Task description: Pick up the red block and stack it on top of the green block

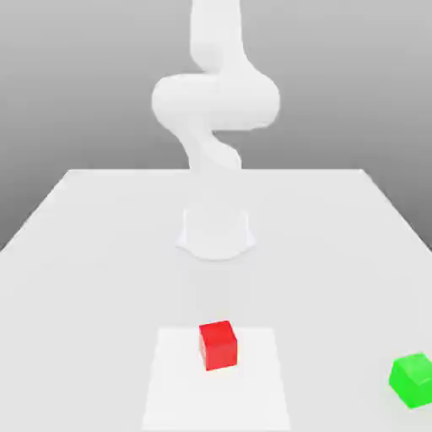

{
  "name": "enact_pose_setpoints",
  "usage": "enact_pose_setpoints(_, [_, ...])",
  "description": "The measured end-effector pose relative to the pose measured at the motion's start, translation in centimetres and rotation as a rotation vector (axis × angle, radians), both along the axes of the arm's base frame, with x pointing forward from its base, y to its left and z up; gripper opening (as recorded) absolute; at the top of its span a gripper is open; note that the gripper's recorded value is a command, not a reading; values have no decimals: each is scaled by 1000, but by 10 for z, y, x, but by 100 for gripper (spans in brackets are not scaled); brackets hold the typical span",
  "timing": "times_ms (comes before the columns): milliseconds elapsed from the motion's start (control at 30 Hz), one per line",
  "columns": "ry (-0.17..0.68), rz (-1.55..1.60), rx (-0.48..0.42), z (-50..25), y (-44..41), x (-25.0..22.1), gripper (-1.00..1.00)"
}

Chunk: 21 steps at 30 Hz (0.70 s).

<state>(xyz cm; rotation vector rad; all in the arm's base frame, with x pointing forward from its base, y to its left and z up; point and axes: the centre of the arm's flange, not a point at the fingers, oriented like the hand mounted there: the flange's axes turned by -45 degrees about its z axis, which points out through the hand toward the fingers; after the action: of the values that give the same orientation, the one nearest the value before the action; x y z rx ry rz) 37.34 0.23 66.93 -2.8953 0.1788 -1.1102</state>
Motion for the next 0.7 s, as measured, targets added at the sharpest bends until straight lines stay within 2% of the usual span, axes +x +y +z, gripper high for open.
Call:
enact_pose_setpoints(167, [136,-182,127,-90,2,41,0])
enact_pose_setpoints(333, [263,-375,233,-181,1,62,0])
enact_pose_setpoints(500, [384,-582,319,-271,0,63,0])
enact_pose_setpoints(633, [417,-645,340,-296,0,60,0])
enact_pose_setpoints(700, [485,-779,377,-347,-1,48,0])
